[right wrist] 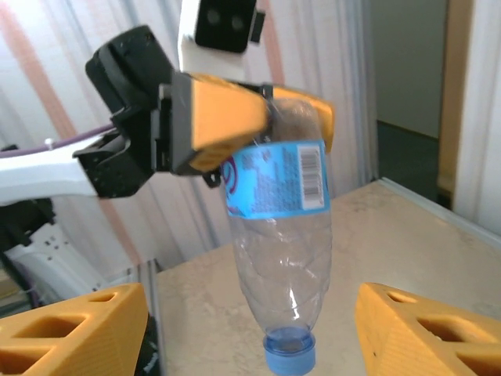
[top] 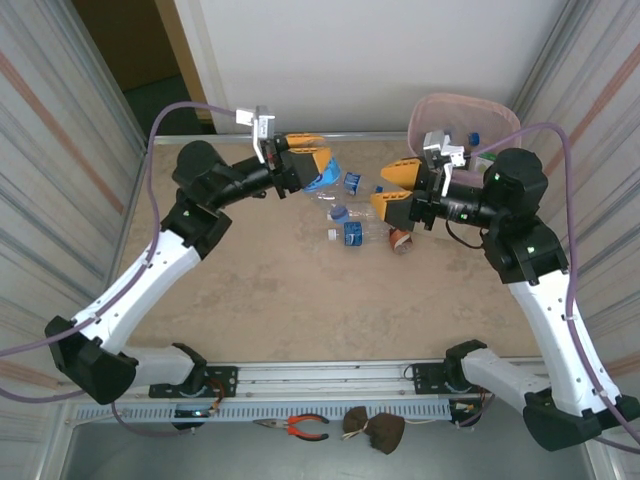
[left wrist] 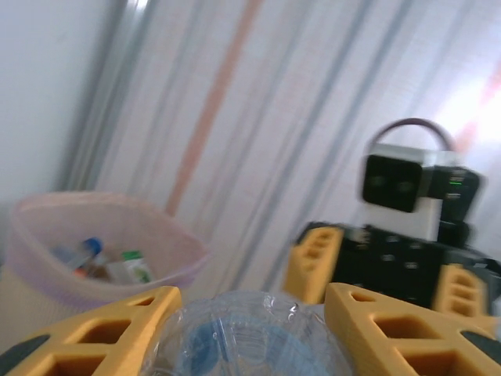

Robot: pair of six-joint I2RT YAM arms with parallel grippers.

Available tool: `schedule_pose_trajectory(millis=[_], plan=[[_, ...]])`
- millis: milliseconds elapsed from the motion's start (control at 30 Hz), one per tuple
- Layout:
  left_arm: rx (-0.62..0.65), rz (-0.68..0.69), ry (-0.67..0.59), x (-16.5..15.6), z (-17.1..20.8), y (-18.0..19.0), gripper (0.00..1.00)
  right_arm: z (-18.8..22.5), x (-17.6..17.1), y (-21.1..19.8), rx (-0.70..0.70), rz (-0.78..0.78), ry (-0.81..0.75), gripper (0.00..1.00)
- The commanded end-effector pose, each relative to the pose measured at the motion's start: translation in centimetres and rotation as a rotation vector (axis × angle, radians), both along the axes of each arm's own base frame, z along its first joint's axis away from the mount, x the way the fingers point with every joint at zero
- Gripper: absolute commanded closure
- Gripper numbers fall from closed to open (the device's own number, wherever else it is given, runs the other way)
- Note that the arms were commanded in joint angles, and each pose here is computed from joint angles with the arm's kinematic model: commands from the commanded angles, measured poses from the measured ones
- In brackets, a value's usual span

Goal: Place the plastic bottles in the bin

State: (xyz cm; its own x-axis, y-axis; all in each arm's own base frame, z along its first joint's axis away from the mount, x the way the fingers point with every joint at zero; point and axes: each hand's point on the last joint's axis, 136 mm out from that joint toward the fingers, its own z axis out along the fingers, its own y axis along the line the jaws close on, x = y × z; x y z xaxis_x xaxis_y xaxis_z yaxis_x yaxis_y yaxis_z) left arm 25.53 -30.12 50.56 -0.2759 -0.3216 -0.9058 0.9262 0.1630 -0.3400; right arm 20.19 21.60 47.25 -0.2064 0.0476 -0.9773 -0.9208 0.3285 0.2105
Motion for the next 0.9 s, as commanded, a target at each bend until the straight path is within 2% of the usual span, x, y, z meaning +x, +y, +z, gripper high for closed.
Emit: schedule_pose_trajectory(millis=[0, 200, 333, 567, 867], plan=[[-0.009, -0.195, -0.215, -5.4, 3.6, 0.0, 0.68, 1.9, -1.3, 0.9, 0.023, 0.095, -0.06, 0.28], [0.045, -0.327, -0.301, -9.2, 4.1, -1.7, 0.67, 2.3, -2.0, 2.6, 0.017, 0.169, -0.084, 0.25], [0.062, -0.371, -0.308, -10.0, 4.0, -2.7, 0.67, 2.5, -3.2, 3.7, 0.01, 0.242, -0.112, 0.22], [0.072, -0.345, -0.304, -9.6, 3.7, -3.0, 0.69, 1.8, -4.6, 4.5, -0.02, 0.292, -0.131, 0.21], [0.088, -0.247, -0.32, -8.8, 3.5, -2.4, 0.69, 0.1, -5.5, 4.3, -0.04, 0.316, -0.104, 0.2]])
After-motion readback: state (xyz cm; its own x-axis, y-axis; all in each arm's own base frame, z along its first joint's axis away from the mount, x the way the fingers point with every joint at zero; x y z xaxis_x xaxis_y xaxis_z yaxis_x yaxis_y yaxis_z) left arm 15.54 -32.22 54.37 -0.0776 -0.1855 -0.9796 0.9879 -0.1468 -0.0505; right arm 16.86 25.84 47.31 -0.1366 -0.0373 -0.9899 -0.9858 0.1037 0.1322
